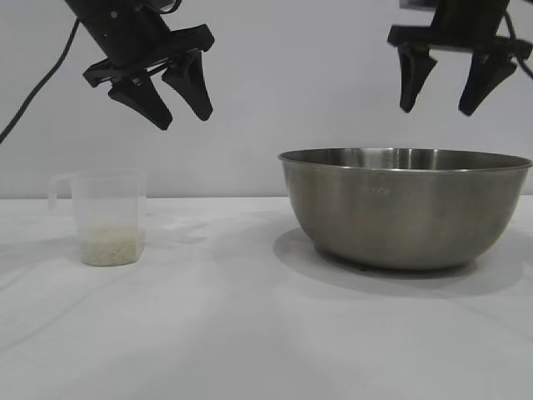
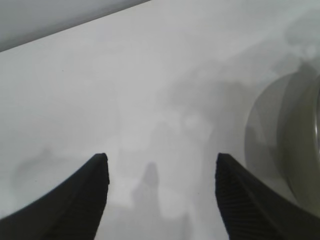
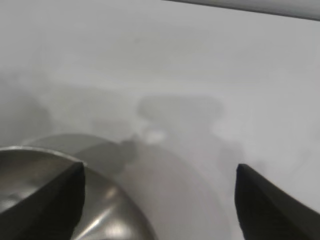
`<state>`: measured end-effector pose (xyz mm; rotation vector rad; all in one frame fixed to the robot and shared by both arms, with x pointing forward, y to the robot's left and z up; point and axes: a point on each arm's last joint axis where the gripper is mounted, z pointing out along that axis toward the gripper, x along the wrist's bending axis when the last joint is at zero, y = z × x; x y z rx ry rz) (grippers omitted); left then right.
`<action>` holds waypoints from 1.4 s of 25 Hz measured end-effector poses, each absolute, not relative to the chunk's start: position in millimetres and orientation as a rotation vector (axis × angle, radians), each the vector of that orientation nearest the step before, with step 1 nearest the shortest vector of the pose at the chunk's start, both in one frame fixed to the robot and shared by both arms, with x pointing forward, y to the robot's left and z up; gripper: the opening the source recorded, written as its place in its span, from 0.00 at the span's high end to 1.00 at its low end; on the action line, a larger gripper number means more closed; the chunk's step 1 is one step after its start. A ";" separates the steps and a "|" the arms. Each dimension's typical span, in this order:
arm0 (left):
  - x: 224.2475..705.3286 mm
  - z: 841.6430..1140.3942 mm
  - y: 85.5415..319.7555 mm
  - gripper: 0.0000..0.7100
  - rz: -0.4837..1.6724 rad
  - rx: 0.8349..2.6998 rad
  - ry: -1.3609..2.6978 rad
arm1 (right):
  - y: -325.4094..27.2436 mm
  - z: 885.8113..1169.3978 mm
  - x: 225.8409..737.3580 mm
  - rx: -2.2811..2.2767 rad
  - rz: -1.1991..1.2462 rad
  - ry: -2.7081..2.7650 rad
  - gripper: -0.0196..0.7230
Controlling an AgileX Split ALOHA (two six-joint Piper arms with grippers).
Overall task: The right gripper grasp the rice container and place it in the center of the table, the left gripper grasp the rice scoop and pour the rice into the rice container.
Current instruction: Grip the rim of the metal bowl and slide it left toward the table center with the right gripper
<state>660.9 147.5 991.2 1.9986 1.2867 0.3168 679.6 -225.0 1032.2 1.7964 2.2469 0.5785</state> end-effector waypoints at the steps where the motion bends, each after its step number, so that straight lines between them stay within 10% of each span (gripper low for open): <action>1: 660.9 991.2 147.5 0.46 0.317 1.999 1.287 | -226.8 1036.7 675.1 1.805 0.555 2.262 0.23; 13: 660.2 990.8 147.2 0.46 0.307 2.005 1.287 | -233.4 1040.4 650.8 1.914 0.352 2.400 0.23; 20: 660.0 990.7 147.2 0.46 0.305 2.006 1.287 | -232.3 994.1 648.4 2.007 0.220 2.481 0.23; 35: 659.7 990.5 147.0 0.46 0.300 2.009 1.286 | -225.1 949.8 655.8 2.122 0.189 2.541 0.97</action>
